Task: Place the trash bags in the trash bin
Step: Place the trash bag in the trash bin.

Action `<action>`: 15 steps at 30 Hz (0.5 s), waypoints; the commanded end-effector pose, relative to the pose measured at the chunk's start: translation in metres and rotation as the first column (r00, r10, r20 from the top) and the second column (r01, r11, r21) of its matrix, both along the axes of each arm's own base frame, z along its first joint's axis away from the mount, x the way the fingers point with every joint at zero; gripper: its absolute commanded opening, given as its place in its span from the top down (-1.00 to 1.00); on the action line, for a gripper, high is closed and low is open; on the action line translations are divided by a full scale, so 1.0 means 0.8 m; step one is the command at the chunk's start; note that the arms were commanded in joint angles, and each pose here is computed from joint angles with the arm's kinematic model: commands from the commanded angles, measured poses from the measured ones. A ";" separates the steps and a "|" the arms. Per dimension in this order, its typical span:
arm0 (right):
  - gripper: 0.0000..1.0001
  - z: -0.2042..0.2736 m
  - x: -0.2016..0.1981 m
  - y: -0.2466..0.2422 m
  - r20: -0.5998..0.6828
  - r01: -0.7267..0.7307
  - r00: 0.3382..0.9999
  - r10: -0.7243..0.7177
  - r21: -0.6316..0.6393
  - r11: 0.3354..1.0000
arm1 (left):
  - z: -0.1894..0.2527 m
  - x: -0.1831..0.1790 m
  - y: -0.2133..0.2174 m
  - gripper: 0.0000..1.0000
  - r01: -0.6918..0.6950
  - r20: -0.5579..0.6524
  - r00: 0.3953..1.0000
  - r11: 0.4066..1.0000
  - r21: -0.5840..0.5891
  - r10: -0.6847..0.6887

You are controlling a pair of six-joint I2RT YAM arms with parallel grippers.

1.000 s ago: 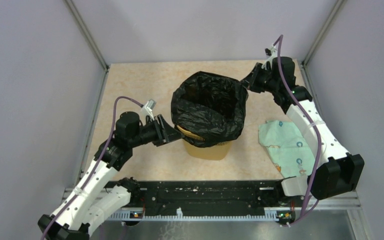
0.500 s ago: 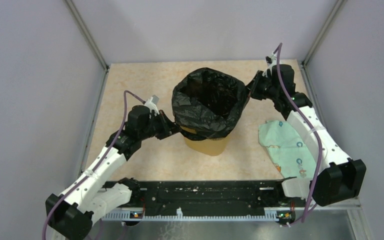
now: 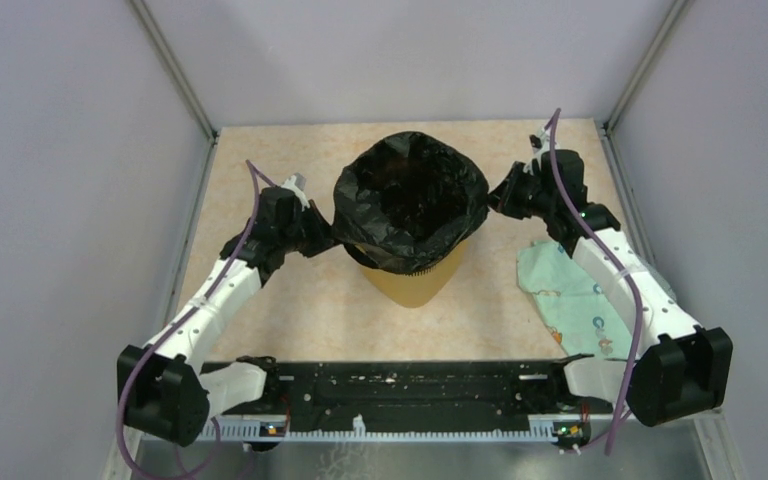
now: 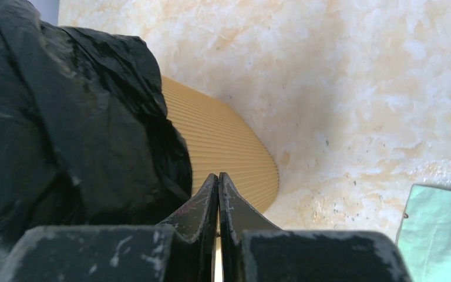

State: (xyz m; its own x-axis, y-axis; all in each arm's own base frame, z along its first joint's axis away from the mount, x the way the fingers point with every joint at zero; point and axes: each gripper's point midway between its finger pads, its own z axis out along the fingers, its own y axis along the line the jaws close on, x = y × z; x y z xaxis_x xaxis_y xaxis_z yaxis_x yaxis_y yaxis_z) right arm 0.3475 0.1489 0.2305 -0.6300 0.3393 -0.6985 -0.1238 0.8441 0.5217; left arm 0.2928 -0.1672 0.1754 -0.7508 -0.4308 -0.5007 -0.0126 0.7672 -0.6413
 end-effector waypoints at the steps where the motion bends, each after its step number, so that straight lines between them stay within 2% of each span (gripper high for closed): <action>1: 1.00 0.010 -0.002 0.004 0.051 -0.014 0.999 0.011 0.047 0.999 | 0.015 0.031 0.007 0.99 0.014 0.067 0.998 0.999 0.031 -0.016; 10: 1.00 -0.052 -0.028 0.018 -0.029 -0.040 0.999 0.043 0.079 0.996 | -0.043 0.043 -0.001 1.00 0.061 -0.060 0.997 0.997 0.057 -0.058; 15: 1.00 -0.075 -0.038 0.012 -0.059 -0.009 0.998 0.012 0.052 0.999 | -0.059 0.048 0.000 1.00 0.063 -0.079 0.995 0.996 0.070 -0.058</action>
